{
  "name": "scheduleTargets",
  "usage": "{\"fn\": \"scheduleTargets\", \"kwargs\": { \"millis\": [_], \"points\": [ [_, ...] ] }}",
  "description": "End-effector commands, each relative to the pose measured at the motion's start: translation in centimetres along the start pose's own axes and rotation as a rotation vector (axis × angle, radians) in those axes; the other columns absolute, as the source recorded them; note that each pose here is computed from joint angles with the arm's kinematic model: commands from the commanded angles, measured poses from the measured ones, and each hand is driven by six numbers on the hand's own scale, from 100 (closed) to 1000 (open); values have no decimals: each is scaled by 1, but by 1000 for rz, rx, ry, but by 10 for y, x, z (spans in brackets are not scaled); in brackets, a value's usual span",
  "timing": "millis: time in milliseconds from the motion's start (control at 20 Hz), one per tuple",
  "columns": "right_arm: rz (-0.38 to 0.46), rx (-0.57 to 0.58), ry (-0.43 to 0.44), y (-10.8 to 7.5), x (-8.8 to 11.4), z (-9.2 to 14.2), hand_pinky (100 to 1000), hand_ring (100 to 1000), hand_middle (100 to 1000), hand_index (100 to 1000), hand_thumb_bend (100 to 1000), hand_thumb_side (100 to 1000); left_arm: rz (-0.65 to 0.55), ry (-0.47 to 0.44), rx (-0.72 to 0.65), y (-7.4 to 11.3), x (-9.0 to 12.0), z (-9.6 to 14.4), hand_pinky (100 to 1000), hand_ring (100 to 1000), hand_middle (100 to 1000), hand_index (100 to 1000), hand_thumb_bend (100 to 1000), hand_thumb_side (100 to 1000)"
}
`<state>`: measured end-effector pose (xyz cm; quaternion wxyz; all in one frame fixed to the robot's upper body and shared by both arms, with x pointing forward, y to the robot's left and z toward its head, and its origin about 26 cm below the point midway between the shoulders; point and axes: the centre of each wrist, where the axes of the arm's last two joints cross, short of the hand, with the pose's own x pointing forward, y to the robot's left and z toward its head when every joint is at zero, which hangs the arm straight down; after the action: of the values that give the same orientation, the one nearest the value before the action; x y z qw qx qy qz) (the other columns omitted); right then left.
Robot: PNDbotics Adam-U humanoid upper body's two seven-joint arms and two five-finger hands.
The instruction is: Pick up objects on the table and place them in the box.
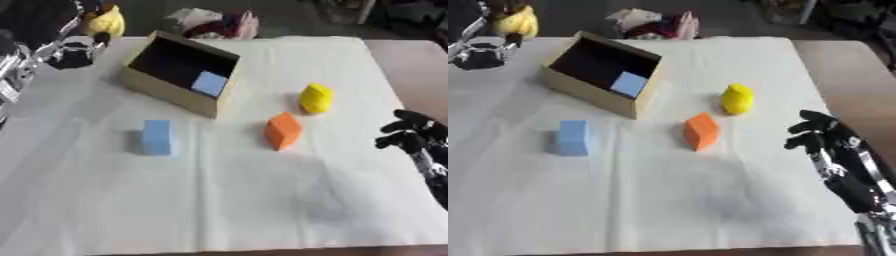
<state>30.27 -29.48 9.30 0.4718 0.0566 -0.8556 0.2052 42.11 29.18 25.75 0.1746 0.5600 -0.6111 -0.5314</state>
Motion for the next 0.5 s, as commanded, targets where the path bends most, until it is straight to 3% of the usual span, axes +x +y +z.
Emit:
{"fn": "scheduleTargets", "kwargs": {
  "millis": [50,250,400,450,500],
  "points": [
    [23,15,-19,-6,7,-3,738,602,660,861,100,470,-10,-16,-11,-2,5,-12,351,318,256,466,100,211],
    [18,19,-19,-5,6,-3,739,602,660,861,100,470,12,-14,-54,-25,13,-18,509,427,364,573,100,225],
    [14,22,-20,-4,6,-3,739,602,660,861,100,470,17,-1,-77,-38,16,-19,655,550,507,734,100,236],
    [13,23,-20,-4,5,-3,739,602,660,861,100,470,15,2,-83,-41,16,-19,665,563,521,749,100,236],
    [12,23,-20,-4,5,-3,739,602,661,861,100,470,11,5,-88,-44,17,-19,710,629,597,811,147,247]
  ]
}}
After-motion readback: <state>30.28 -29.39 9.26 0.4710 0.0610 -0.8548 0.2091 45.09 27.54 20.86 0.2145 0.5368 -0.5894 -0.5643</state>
